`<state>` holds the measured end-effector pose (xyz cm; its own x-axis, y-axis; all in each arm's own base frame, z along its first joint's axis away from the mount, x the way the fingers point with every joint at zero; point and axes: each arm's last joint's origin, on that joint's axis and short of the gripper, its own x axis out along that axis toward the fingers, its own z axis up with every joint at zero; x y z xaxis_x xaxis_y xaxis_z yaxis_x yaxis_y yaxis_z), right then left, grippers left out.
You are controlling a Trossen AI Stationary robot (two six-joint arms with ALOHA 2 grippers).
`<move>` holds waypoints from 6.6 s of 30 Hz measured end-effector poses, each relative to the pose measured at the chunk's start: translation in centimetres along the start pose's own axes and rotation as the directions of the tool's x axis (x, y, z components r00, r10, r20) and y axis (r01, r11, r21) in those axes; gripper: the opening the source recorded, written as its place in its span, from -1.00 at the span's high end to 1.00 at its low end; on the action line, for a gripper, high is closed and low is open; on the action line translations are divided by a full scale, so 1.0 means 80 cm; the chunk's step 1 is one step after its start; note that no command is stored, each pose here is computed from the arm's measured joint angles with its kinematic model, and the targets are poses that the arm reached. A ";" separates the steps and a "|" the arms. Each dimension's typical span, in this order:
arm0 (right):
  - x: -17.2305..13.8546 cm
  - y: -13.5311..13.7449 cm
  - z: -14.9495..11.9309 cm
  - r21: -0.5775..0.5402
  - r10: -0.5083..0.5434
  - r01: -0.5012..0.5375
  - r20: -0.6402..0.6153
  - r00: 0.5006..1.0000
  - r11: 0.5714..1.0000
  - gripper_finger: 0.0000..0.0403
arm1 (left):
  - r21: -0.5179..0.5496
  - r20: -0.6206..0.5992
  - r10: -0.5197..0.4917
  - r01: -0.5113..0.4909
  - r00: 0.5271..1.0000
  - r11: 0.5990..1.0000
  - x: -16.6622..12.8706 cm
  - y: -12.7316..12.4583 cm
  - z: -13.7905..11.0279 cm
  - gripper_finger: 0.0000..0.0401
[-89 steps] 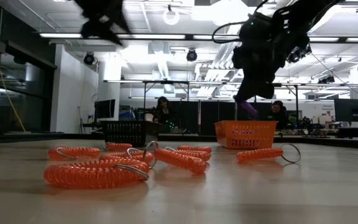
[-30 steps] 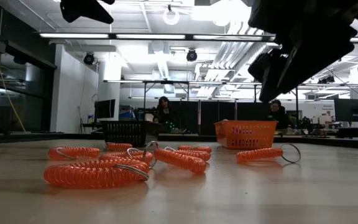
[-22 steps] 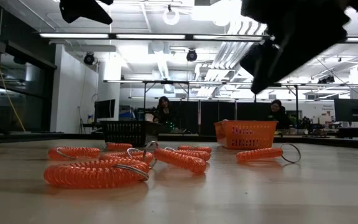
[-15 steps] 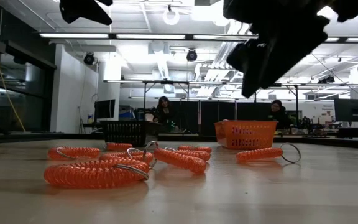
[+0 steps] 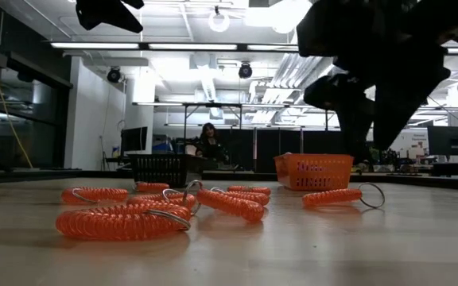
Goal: Sort spring keychains into baskets
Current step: Put the orange spring keychain into the black basket
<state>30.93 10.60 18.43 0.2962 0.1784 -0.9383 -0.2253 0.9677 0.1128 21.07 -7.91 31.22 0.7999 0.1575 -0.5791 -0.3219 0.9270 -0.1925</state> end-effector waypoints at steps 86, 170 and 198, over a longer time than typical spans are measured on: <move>-0.173 -0.045 0.176 -0.047 0.315 -0.326 0.421 0.851 0.944 0.88 | 0.276 0.158 -0.299 0.249 0.941 0.928 -0.006 -0.025 0.029 -0.08; -0.244 -0.074 0.209 -0.265 0.449 -0.376 0.673 0.588 0.888 0.56 | 0.433 0.288 -0.682 0.544 0.672 0.719 -0.029 -0.049 0.059 0.85; -0.367 -0.078 0.088 0.335 -0.320 0.133 0.602 0.731 0.933 0.28 | 0.082 0.192 0.114 -0.132 0.975 0.988 0.013 0.024 0.037 0.85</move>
<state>30.16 0.57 47.59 0.8479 -0.0725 -0.5252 0.1403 0.9860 0.0905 22.76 -4.97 32.60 0.8401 0.3248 -0.4344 -0.3819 0.9229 -0.0485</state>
